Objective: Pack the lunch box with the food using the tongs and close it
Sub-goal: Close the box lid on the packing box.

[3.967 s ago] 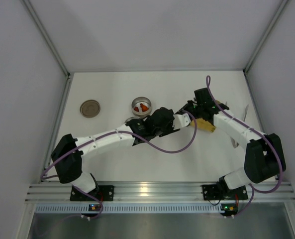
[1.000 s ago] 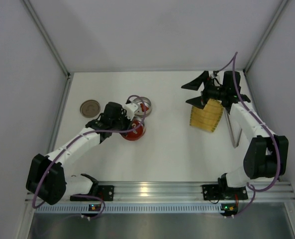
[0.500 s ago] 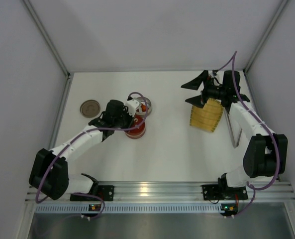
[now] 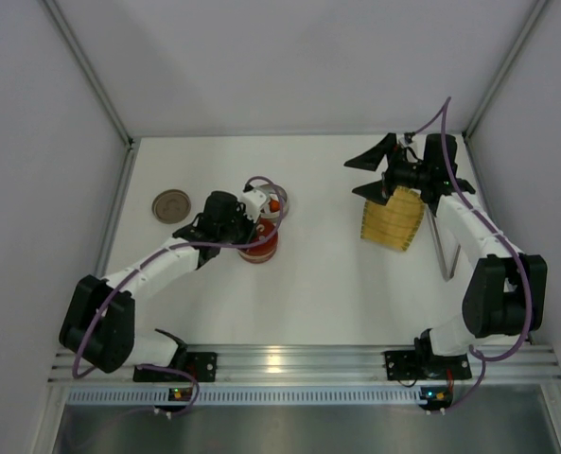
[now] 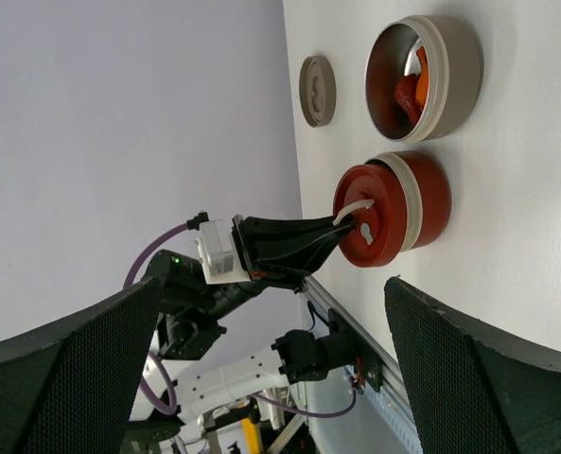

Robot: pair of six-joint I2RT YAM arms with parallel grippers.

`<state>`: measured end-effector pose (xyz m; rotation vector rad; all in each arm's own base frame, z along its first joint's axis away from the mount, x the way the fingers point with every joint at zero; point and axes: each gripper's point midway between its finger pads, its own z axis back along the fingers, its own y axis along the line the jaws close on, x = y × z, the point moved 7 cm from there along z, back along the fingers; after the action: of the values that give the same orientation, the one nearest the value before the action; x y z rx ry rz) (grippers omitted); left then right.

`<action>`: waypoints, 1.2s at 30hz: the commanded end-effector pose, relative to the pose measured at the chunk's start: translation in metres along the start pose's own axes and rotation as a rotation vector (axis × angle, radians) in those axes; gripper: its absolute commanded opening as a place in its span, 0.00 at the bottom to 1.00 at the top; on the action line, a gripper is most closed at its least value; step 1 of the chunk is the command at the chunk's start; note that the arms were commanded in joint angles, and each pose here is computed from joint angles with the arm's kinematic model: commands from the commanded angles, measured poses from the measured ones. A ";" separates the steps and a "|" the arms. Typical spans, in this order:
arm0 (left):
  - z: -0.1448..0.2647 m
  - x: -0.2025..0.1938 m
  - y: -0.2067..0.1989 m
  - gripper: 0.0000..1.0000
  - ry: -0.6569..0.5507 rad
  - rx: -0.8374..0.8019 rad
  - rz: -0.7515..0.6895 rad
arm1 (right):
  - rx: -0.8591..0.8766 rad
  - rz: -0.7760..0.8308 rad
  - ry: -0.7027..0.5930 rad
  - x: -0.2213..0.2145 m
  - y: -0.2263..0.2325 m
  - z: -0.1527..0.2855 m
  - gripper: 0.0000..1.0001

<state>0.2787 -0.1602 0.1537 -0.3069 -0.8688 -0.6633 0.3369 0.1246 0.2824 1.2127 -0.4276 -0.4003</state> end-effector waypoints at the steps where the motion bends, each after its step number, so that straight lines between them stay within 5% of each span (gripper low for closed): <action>1: -0.005 -0.002 0.001 0.00 -0.026 0.006 0.009 | 0.048 0.069 -0.035 0.009 0.010 0.003 0.99; 20: -0.002 -0.020 -0.001 0.00 0.021 -0.007 -0.030 | 0.050 0.059 -0.035 0.010 0.006 0.000 0.99; 36: -0.005 -0.013 0.000 0.19 0.059 -0.021 -0.045 | 0.059 0.052 -0.033 0.009 0.005 0.000 1.00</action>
<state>0.2736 -0.1553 0.1376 -0.2856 -0.8393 -0.7036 0.3388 0.1249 0.2812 1.2256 -0.4391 -0.4008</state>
